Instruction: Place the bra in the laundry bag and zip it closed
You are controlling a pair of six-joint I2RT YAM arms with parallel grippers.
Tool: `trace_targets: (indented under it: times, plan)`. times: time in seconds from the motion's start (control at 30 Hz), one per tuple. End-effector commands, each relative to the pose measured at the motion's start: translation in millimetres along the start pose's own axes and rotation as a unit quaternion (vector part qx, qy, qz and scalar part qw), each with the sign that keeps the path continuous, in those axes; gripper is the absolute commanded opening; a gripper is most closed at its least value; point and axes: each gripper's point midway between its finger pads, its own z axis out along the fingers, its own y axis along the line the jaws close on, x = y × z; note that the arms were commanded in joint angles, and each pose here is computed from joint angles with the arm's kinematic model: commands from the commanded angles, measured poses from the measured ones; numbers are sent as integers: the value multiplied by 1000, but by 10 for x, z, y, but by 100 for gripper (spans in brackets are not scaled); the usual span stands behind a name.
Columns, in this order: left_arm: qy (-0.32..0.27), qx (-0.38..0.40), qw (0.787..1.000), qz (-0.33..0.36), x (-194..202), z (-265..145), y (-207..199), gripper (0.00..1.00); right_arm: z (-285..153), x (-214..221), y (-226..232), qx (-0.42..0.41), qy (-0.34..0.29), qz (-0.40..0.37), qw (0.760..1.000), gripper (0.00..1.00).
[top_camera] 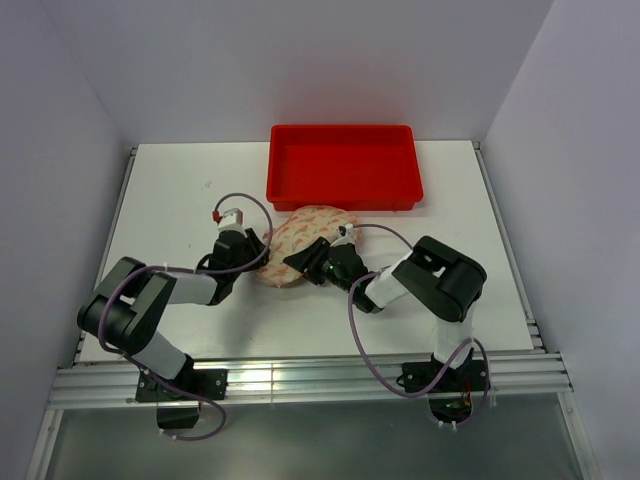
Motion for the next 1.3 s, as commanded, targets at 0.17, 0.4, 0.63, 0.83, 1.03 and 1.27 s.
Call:
trace_targets:
  times: [0.17,0.4,0.63,0.83,1.03,1.27]
  plan:
    - [-33,1,999,0,-332,-258,-117,69,78,-90,147,-19,-20,24,999,36]
    - [-52,51,997,-18,-401,-915,-404,79,75,-96,159,-19,-22,29,999,33]
    - [-5,68,998,-7,253,-1491,-606,50,81,-101,152,-16,-24,29,999,33]
    - [29,54,998,24,785,-1496,-678,43,69,-105,171,-18,-24,26,999,33]
    - [9,24,998,57,844,-1226,-741,45,49,-95,142,-14,-22,24,999,33]
    - [-4,23,997,69,807,-1089,-784,39,56,-60,121,-13,-14,24,1000,32]
